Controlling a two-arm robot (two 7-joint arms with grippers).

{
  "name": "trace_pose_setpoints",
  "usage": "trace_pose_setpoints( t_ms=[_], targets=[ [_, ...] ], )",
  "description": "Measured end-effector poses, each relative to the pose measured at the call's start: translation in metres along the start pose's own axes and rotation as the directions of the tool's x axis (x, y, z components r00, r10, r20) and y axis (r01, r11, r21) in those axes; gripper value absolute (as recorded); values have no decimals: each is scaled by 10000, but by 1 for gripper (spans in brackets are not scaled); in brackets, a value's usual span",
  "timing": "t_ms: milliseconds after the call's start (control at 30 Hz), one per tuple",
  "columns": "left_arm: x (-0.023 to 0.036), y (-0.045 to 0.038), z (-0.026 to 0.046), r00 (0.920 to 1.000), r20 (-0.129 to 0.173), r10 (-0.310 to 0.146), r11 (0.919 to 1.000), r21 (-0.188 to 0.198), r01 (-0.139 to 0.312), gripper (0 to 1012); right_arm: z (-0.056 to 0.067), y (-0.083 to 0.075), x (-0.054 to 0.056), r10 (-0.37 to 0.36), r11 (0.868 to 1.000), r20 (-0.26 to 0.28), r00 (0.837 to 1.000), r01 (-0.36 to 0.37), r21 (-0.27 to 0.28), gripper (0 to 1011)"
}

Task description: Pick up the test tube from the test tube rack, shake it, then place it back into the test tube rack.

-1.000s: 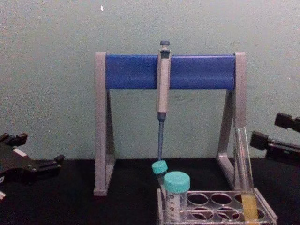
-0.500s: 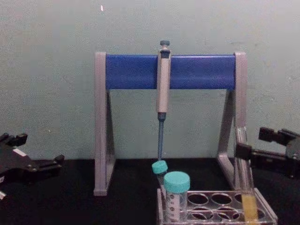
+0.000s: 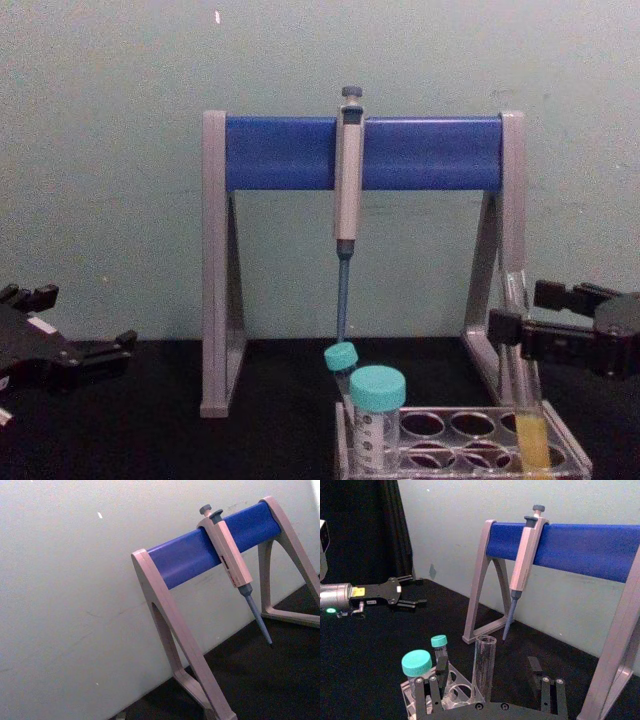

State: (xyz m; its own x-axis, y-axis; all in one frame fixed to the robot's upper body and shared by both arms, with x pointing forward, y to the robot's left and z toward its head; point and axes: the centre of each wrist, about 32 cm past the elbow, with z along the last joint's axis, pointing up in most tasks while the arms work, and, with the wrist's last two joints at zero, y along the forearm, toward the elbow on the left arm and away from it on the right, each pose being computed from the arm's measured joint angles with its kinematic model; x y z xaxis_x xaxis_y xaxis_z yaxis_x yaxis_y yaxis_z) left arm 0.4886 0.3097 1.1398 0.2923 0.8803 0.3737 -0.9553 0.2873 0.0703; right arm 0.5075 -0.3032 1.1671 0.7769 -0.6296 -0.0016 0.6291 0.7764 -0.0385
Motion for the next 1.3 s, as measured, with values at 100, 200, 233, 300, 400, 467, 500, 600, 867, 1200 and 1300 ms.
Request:
trace_pose_setpoints(
  t_ms=[100,200,233,300,400,467,500,600,867,1200,1300],
  targets=[
    [0,0,0,10000,0,-1,10000,0,1,1001,8,16,10,63,9999,-155,9999,-64,-96,1000],
    [0,0,0,10000,1,0,10000,0,0,1001,16,32,18,99,9998,-263,9996,-104,-163,1000],
    [0,0,0,10000,0,0,10000,-1,0,1001,16,34,19,105,9998,-287,9995,-110,-179,1000],
    [0,0,0,10000,0,0,10000,0,0,1001,17,39,23,116,9997,-325,9994,-123,-210,1000],
    [0,0,0,10000,0,-1,10000,-1,1,1001,22,52,30,138,9995,-400,9991,-150,-288,1000],
    [0,0,0,10000,0,0,10000,0,0,1001,23,62,38,147,9992,-450,9989,-164,-370,1000],
    [0,0,0,10000,0,0,10000,0,0,1001,23,64,40,148,9991,-460,9988,-166,-390,1000],
    [0,0,0,10000,1,0,10000,0,0,1001,20,75,51,132,9986,-515,9986,-158,-507,1000],
    [0,0,0,10000,0,0,10000,-1,0,1001,9,95,77,5,9979,-582,9983,-43,-651,1000],
    [0,0,0,10000,0,1,10000,0,-1,1001,13,100,84,-52,9981,-548,9985,18,-622,1000],
    [0,0,0,10000,0,0,10000,0,0,1001,14,99,85,-54,9981,-543,9985,20,-620,1000]
  ],
)
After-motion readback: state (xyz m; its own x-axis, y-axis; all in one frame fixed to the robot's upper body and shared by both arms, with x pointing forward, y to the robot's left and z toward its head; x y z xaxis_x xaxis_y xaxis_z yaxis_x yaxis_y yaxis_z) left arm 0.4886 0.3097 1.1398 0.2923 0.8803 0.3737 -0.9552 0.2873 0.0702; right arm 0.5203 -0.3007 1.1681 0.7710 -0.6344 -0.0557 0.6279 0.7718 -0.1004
